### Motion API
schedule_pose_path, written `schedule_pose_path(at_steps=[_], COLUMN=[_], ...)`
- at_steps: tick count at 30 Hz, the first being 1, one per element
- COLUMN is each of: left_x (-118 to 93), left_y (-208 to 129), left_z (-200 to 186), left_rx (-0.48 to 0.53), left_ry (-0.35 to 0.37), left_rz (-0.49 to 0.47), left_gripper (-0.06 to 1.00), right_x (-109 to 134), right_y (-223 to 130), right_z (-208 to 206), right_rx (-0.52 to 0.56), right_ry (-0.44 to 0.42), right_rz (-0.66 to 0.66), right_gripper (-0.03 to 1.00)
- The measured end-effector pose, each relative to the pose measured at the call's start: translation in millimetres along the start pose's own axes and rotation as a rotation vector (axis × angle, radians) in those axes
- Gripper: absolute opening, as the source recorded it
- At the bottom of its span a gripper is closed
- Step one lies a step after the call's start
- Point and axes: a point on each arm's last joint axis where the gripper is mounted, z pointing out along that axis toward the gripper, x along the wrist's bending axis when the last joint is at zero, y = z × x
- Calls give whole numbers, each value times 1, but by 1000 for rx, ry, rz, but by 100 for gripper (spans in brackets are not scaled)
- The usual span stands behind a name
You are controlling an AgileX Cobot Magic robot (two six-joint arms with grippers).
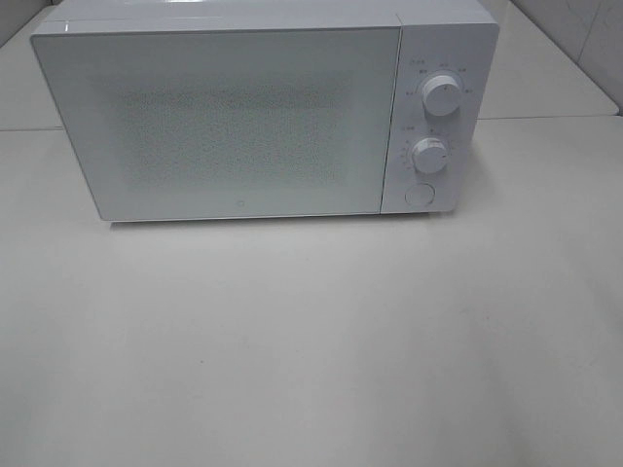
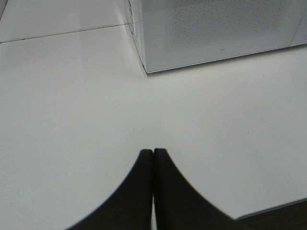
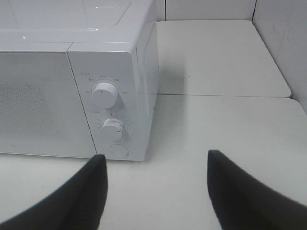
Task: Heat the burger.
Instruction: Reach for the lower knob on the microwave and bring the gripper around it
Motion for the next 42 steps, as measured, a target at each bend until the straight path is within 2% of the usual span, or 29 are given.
schedule_pose_path(at_steps=[5, 8, 10, 12, 24, 34, 42], left_x=[0, 0, 0, 0, 0, 0, 0], left_y=[0, 0, 0, 0, 0, 0, 0], left_z=[0, 0, 0, 0, 0, 0, 0], left_rx=[0, 0, 0, 0, 0, 0, 0], left_ry=[0, 0, 0, 0, 0, 0, 0], left_rz=[0, 0, 0, 0, 0, 0, 0], left_gripper=[0, 0, 0, 0, 0, 0, 0], right_x=[0, 0, 0, 0, 1, 2, 24], right_y=[-1, -2, -5, -7, -24, -47, -67], right_z=[42, 47, 71, 77, 142, 177, 197], right_rx=[22, 22, 20, 17, -100, -172, -139], right_ry=[1, 1, 1, 1, -3, -6, 54], right_rz=[0, 0, 0, 0, 0, 0, -33], right_gripper=[58, 58, 58, 58, 58, 58, 58])
